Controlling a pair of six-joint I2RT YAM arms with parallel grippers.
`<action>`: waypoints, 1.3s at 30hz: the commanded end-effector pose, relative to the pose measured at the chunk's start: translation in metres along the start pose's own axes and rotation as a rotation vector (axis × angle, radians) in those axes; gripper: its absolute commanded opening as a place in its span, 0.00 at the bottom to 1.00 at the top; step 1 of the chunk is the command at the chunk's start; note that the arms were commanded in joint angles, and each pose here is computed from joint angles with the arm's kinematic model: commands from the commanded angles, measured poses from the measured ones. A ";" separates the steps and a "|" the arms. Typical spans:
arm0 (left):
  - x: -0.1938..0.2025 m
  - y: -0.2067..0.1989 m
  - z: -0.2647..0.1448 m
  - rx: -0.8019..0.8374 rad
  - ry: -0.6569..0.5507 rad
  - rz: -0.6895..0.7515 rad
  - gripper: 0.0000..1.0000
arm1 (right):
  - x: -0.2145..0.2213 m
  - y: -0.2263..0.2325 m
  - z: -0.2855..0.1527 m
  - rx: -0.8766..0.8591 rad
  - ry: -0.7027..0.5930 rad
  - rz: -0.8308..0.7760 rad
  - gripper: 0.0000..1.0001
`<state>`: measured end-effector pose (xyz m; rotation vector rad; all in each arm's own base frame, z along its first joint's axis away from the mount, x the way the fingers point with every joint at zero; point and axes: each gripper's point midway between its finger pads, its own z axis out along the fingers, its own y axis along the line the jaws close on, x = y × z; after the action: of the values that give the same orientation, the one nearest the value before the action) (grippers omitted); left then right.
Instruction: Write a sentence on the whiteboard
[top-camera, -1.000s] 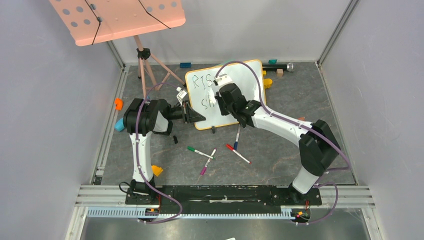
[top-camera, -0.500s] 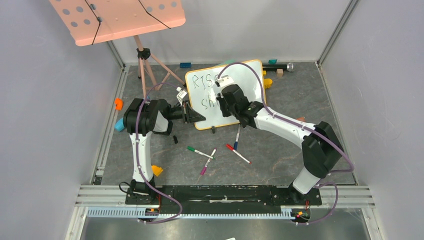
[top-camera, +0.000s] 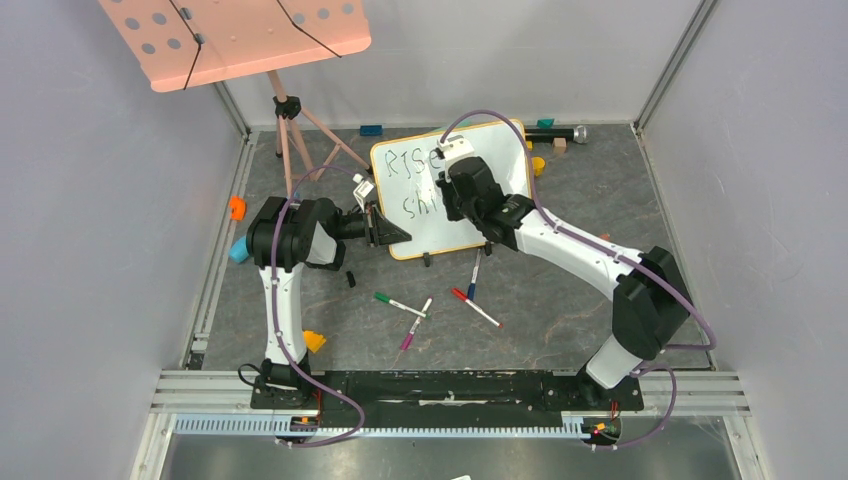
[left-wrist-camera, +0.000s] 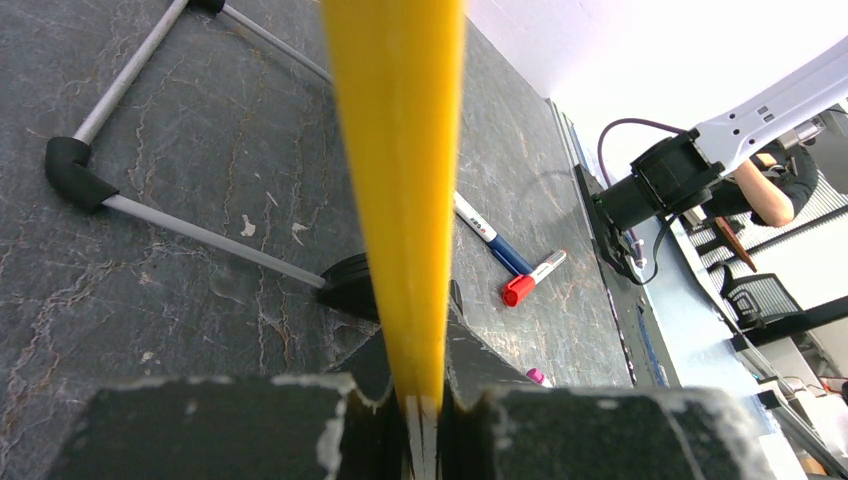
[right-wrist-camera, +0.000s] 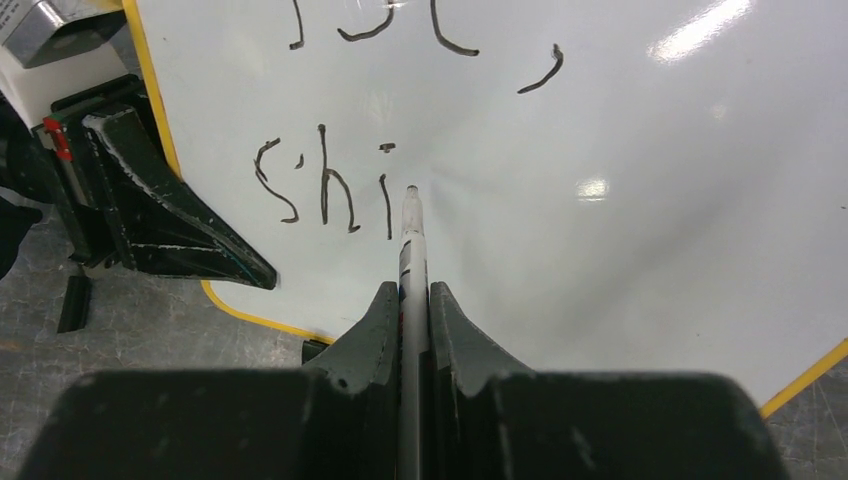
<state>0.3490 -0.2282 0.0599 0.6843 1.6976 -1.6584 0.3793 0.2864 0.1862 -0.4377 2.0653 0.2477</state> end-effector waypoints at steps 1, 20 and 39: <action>0.027 -0.011 0.000 0.085 0.079 0.062 0.02 | -0.022 -0.009 0.000 0.050 -0.043 -0.010 0.00; 0.027 -0.011 0.000 0.085 0.080 0.063 0.02 | -0.008 -0.010 0.015 0.068 -0.003 -0.033 0.00; 0.027 -0.011 0.000 0.084 0.079 0.059 0.02 | 0.031 -0.012 0.007 0.045 0.049 -0.022 0.00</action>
<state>0.3492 -0.2282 0.0599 0.6833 1.6979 -1.6582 0.3713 0.2730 0.1461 -0.4783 2.1416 0.1699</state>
